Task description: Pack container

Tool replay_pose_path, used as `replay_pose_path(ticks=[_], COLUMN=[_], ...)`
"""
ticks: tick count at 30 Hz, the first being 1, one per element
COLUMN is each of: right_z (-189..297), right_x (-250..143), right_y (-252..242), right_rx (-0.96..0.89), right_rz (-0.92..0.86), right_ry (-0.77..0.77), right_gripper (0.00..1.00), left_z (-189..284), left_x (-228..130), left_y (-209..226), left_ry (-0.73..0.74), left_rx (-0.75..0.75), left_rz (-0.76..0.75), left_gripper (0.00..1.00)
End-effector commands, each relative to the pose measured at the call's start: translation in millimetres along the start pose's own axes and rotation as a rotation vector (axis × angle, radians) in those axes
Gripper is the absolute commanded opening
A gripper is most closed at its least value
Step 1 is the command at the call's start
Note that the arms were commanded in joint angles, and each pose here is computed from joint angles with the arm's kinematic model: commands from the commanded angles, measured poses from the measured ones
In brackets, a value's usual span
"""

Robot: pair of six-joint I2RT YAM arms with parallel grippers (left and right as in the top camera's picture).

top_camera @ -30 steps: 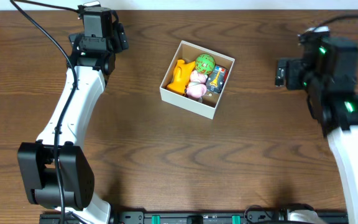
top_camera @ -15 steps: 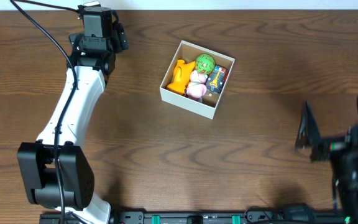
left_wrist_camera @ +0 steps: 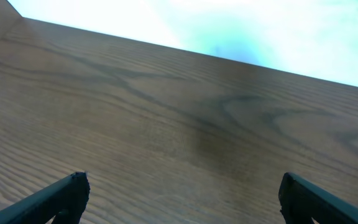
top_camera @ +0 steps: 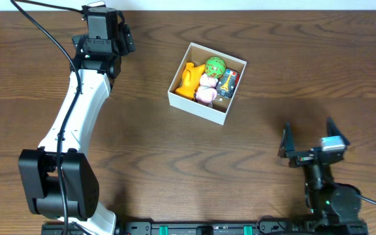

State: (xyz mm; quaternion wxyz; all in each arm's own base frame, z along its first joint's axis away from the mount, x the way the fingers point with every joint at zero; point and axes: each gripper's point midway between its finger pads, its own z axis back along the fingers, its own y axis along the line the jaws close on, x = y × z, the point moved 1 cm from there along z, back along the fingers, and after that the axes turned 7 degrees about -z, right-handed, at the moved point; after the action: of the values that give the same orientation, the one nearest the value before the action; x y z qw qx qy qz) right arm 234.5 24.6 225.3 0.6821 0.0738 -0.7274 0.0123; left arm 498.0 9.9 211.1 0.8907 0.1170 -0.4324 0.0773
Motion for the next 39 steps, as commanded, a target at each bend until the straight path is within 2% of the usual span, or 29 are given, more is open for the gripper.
replay_pose_path(ticks=[1,7,18,39], right_z=[1,2,5,5], right_x=[-9,-34,-66,-67], right_y=[2,-6,-16,-16], right_rx=[0.022,-0.010,-0.069,-0.069], right_rz=[-0.011,-0.013,-0.016,-0.017], right_ry=[-0.011,0.004,0.133,0.138], right_gripper=[0.99,0.99,0.99,0.99], left_z=[6,6,6,6], left_x=[4,4,4,4], left_y=[6,6,6,6], left_ry=[-0.013,-0.013,-0.013,-0.013], left_rx=[0.014,0.014,0.014,0.014], left_rz=[0.011,0.011,0.011,0.012], left_gripper=[0.98,0.98,0.98,0.98])
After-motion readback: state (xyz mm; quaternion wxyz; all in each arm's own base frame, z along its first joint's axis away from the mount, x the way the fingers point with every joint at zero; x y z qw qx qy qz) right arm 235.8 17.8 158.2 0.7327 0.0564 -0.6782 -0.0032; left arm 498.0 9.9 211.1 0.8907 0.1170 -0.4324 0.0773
